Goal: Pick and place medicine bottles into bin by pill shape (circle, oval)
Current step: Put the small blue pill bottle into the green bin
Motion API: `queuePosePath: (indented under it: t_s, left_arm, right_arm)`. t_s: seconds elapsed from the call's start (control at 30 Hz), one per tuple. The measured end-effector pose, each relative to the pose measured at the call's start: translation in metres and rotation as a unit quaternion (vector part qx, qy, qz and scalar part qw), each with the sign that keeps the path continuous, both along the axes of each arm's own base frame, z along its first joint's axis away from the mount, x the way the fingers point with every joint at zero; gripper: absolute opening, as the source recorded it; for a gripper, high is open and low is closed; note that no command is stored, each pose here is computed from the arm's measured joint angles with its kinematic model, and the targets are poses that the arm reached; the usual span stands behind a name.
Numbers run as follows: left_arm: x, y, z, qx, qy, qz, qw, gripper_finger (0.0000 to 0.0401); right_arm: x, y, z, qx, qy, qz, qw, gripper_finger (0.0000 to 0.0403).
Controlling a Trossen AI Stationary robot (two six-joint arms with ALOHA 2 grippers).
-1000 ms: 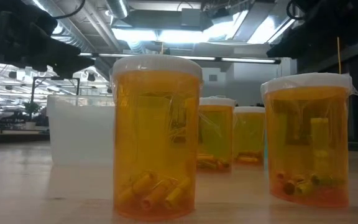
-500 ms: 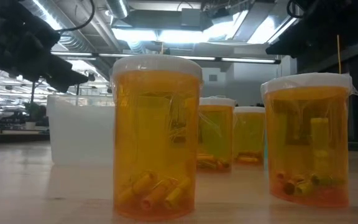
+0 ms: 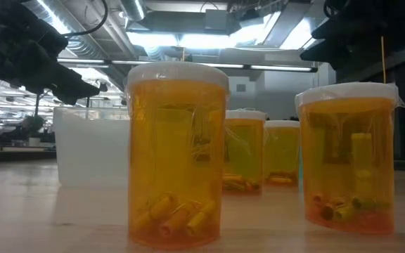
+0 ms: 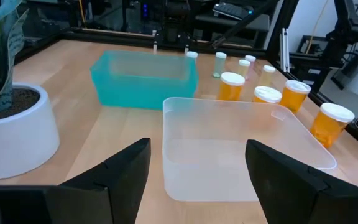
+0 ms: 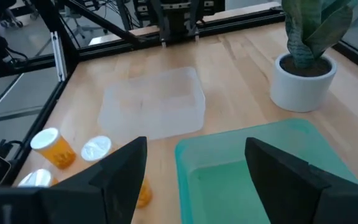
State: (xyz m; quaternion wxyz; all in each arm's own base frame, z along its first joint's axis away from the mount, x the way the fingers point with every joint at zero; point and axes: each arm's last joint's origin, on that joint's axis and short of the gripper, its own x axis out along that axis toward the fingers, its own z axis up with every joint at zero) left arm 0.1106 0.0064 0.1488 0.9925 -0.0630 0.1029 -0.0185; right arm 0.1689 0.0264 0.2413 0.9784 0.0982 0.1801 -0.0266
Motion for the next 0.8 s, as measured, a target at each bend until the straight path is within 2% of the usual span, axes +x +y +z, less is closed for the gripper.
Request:
queuePosePath:
  t_s: [0.1,0.23,0.3,0.47,0.8]
  left_arm:
    - [0.0,0.0,0.0,0.0,0.0,0.0,1.0,0.0254]
    - [0.0,0.0,0.0,0.003,0.0,0.0,1.0,0.0254]
    - [0.0,0.0,0.0,0.004,0.0,0.0,1.0,0.0254]
    - [0.0,0.0,0.0,0.004,-0.001,0.0,1.0,0.0254]
    - [0.0,0.0,0.0,0.0,-0.001,0.002,1.0,0.0254]
  right_arm:
    - [0.0,0.0,0.0,-0.024,0.001,0.009,1.0,0.0273]
    - [0.0,0.0,-0.001,-0.092,0.006,0.036,0.995,0.0273]
    - [0.0,0.0,-0.001,-0.108,0.006,0.042,0.993,0.0273]
    - [0.0,0.0,-0.001,-0.067,0.005,0.026,0.997,0.0273]
    - [0.009,0.002,-0.01,-0.058,0.034,0.026,0.997,0.0273]
